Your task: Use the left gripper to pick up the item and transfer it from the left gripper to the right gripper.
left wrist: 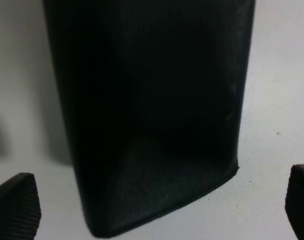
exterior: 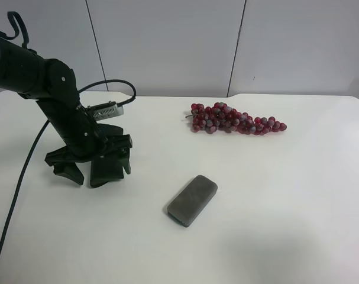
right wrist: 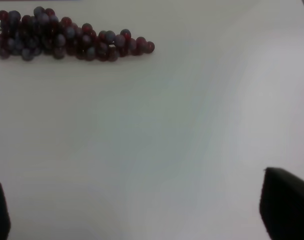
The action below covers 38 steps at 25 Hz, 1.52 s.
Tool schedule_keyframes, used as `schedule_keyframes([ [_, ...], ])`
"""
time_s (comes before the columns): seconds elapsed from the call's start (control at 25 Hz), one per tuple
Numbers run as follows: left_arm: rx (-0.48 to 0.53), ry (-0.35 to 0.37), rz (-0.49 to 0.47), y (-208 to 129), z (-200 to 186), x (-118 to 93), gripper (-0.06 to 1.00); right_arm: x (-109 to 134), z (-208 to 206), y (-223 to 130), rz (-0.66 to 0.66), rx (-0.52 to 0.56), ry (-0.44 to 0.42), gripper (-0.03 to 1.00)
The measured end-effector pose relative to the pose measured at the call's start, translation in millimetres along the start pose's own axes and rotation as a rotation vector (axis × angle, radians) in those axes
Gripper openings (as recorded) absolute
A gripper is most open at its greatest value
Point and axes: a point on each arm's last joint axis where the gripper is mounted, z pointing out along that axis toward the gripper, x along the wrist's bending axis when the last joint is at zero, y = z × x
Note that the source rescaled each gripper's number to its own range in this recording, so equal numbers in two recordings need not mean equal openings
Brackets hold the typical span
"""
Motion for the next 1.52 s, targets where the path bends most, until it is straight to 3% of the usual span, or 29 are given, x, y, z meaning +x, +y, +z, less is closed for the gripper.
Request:
schedule_keyframes([
  [0.76,-0.054,-0.015,-0.007,6.4,19.7,-2.4,0.99,0.0,0.0,0.0,0.0,0.0,0.0,1.0],
  [0.88,-0.053,-0.011,-0.002,6.5,20.3,-1.9,0.78,0.0,0.0,0.0,0.0,0.0,0.0,1.0],
  [1.08,-0.054,-0.01,-0.002,6.6,21.4,-1.8,0.15,0.0,0.0,0.0,0.0,0.0,0.0,1.0],
  [1.12,-0.053,-0.01,-0.003,6.6,21.7,-1.7,0.08,0.0,0.0,0.0,0.0,0.0,0.0,1.0],
  [1.52,-0.059,-0.001,0.037,6.8,19.2,-1.3,0.04,0.0,0.0,0.0,0.0,0.0,0.0,1.0],
])
